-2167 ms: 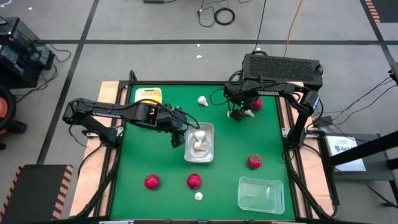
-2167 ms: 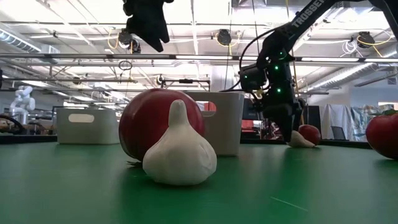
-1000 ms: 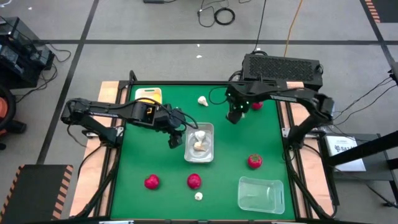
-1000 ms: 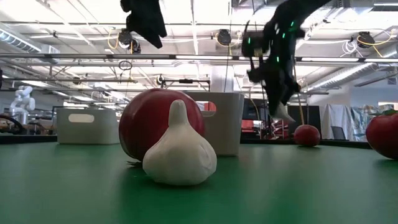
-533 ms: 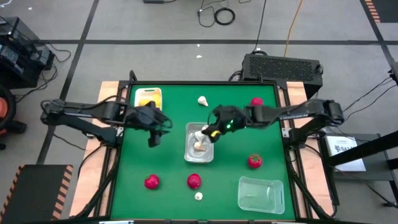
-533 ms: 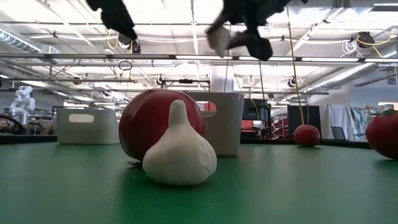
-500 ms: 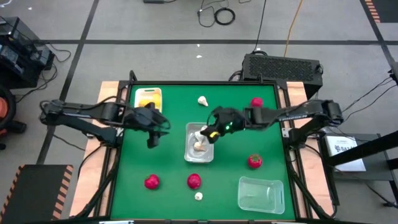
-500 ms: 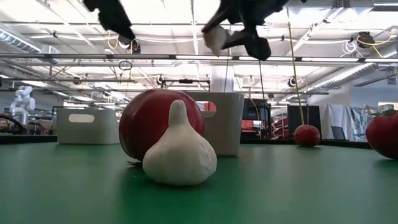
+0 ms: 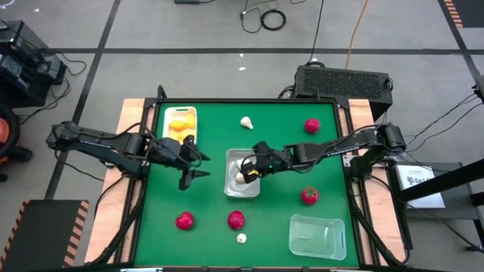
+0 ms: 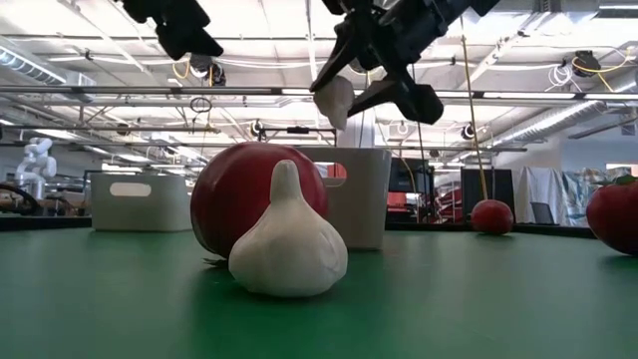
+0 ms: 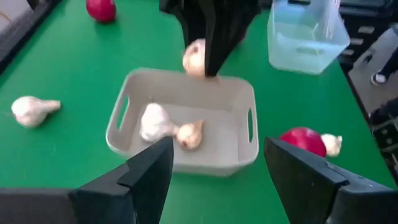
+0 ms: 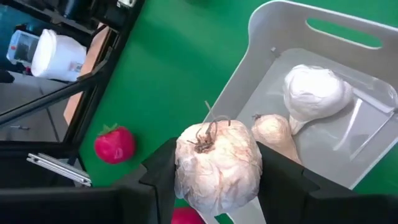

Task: Sort produce into baskets
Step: Put the garlic into the gray bin

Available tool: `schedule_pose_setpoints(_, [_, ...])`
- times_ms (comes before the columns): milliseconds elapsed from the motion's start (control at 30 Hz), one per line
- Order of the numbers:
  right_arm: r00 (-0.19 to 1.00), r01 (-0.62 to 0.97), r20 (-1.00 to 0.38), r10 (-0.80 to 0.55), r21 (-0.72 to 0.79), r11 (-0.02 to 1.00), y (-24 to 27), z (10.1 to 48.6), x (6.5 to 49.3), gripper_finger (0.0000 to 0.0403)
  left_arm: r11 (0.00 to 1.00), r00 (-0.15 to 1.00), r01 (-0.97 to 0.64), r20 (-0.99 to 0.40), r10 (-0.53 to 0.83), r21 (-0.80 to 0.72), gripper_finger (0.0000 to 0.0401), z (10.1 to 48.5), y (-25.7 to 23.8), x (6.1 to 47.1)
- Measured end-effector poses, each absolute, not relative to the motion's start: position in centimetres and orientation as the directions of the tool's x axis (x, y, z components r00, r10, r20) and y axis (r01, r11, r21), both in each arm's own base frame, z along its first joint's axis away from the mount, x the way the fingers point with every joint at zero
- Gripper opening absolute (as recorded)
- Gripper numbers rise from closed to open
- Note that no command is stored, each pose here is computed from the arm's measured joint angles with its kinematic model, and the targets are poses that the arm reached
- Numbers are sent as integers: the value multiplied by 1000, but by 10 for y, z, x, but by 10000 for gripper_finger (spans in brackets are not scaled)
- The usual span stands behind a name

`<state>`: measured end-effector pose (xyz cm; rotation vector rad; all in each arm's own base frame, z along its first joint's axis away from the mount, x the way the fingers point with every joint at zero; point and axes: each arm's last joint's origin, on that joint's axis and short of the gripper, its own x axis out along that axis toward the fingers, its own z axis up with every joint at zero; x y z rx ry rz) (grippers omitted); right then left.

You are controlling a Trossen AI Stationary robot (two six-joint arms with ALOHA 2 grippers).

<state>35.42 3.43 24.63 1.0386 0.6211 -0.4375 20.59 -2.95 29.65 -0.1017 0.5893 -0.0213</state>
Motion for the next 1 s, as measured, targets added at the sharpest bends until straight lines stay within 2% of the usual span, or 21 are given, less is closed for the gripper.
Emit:
schedule_pose_setpoints(167, [740,614,-670,-54,642,459,31,245,354,183,995,851,-1,-523,-53,-104,258,299,-30,209])
schedule_pose_setpoints(367, [698,649,-713,-70,588,484,24,241,350,225,993,875,-2,-482,-55,-117,258,303,-30,211])
schedule_pose_setpoints(567, [684,611,-729,-13,563,557,19,240,349,255,987,908,-45,-419,-24,-154,258,308,-30,216])
schedule_pose_setpoints(900, [677,510,-729,107,569,645,6,240,350,255,957,903,-127,-430,2,-261,258,303,-31,223])
schedule_pose_setpoints(1000, [677,507,-729,104,564,652,1,240,349,253,946,901,-152,-433,13,-287,258,300,-32,229])
